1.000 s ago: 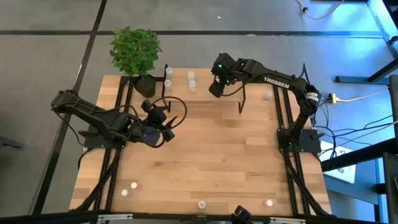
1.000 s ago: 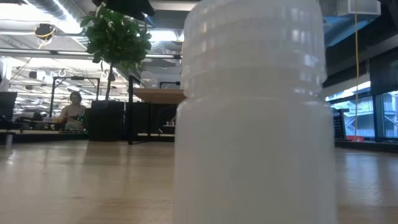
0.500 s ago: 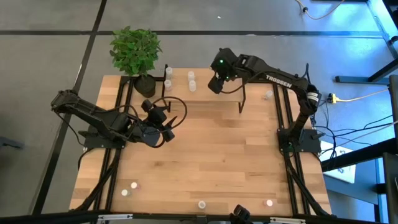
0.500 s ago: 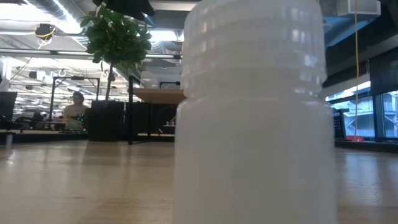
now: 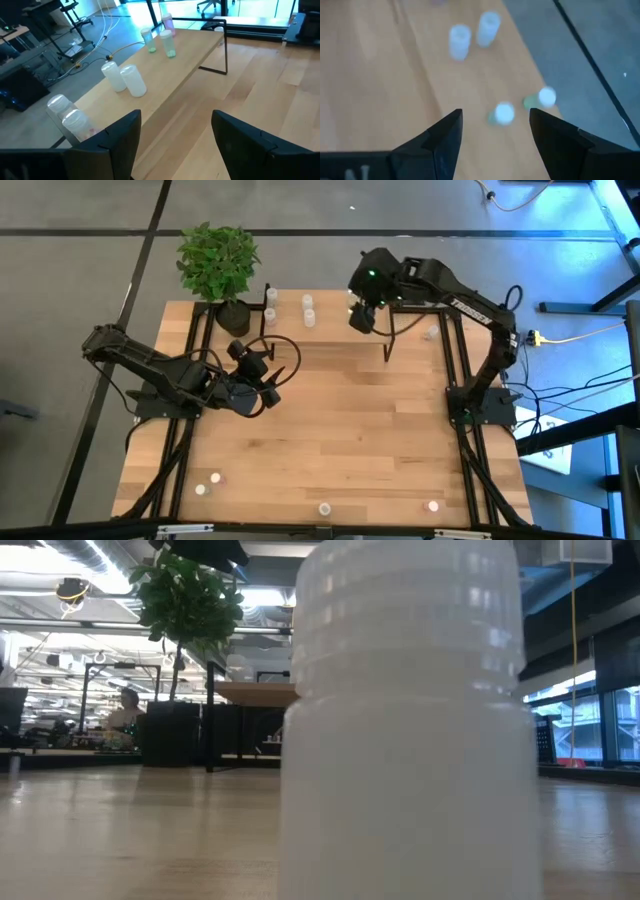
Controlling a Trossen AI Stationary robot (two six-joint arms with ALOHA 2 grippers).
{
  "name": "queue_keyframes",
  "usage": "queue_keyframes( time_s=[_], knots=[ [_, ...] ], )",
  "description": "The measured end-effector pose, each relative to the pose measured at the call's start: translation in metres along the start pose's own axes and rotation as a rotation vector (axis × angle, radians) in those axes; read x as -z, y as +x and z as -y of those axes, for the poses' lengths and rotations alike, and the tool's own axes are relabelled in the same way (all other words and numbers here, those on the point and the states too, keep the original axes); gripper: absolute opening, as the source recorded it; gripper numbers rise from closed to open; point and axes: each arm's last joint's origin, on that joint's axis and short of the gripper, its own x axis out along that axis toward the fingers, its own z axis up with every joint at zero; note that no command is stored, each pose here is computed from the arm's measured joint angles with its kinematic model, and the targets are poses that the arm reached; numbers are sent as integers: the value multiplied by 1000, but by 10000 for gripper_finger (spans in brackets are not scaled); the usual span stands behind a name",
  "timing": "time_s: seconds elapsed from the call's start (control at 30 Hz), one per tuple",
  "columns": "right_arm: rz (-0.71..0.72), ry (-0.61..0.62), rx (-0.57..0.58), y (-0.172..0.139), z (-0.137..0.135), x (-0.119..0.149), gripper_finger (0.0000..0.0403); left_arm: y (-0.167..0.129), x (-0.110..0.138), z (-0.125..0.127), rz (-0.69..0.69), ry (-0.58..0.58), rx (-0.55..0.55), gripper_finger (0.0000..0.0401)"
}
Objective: Pick and place medicine bottles onto shelf by color
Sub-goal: Put the right red pill bottle on the shelf aligned with the other red pill bottle
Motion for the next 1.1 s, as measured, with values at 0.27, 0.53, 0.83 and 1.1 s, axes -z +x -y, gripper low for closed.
queue_keyframes(
  time_s=[0.27,0.53,0.83,1.1],
  knots=[
    [-65,-52,17,-46,-30,21,233,0,2,-1,-11,17,-5,237],
    [-148,-225,-106,-74,-92,43,233,0,2,-1,-11,11,-6,237],
    [-146,-350,-283,-109,-151,69,233,-1,4,3,-83,64,136,237],
    [-235,-414,-262,-106,-176,111,233,-2,6,8,-150,131,300,237]
  ],
)
